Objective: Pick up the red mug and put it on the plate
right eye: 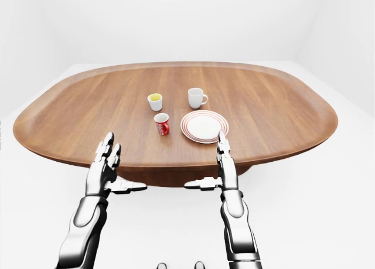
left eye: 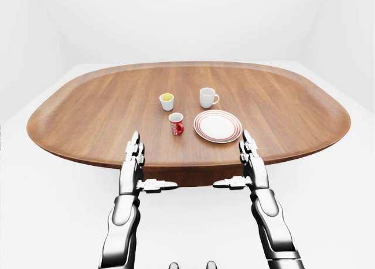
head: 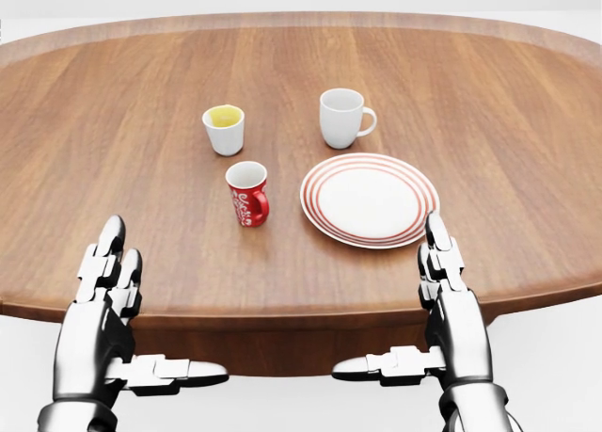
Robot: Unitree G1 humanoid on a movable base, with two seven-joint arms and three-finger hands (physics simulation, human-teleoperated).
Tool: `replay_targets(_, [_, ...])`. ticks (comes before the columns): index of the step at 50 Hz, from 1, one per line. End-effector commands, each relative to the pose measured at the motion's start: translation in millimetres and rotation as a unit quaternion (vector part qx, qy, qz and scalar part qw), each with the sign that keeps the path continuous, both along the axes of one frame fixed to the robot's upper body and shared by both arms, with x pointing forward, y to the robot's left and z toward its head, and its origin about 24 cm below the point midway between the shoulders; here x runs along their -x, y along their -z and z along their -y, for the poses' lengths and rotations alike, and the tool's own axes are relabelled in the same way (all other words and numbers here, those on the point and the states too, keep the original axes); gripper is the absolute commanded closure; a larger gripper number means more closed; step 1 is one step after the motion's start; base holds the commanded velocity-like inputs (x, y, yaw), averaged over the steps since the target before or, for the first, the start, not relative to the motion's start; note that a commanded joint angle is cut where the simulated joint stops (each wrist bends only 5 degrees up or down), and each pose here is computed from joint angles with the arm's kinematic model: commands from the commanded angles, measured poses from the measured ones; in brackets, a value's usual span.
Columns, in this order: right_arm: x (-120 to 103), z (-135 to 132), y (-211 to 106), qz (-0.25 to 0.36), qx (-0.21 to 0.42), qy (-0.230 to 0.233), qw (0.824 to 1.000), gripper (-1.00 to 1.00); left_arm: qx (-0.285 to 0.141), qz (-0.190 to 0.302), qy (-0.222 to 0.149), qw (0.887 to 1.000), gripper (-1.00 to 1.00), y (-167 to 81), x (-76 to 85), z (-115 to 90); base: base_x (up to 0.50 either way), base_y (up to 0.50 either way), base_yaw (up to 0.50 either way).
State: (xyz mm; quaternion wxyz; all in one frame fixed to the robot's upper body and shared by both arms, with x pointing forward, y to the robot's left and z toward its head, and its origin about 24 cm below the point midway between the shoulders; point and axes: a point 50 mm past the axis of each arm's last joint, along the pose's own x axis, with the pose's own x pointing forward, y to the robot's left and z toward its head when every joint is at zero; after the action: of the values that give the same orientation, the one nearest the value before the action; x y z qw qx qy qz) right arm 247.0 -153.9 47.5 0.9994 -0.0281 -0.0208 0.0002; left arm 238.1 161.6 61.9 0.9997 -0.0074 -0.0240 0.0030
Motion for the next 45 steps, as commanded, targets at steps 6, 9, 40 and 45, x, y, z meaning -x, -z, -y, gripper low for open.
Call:
replay_targets(6, [1,0,-1,0.001,0.000,0.000,1.000,-1.00,-0.001,0.004,-0.001,1.000,-1.00,-3,2.1,-1,0.00,0.24,0.00])
replay_targets(9, [-1,-1,-2,0.003,-0.006,0.000,1.000,-1.00,0.003,-0.002,0.000,1.000,-1.00,-1,-2.3,-2,0.00,0.08,0.00])
replay_targets(40, [-41,30,-126,0.204,0.019,-0.004,0.979,-1.00,-0.027,0.235,-0.013,0.971,-1.00,-132,-57.4,-12,0.00,0.00,0.00])
replay_targets(45, [-41,28,-138,0.226,0.024,-0.007,0.974,-1.00,-0.032,0.244,-0.014,0.969,-1.00,-137,-58.6,-12,0.00,0.00,0.00])
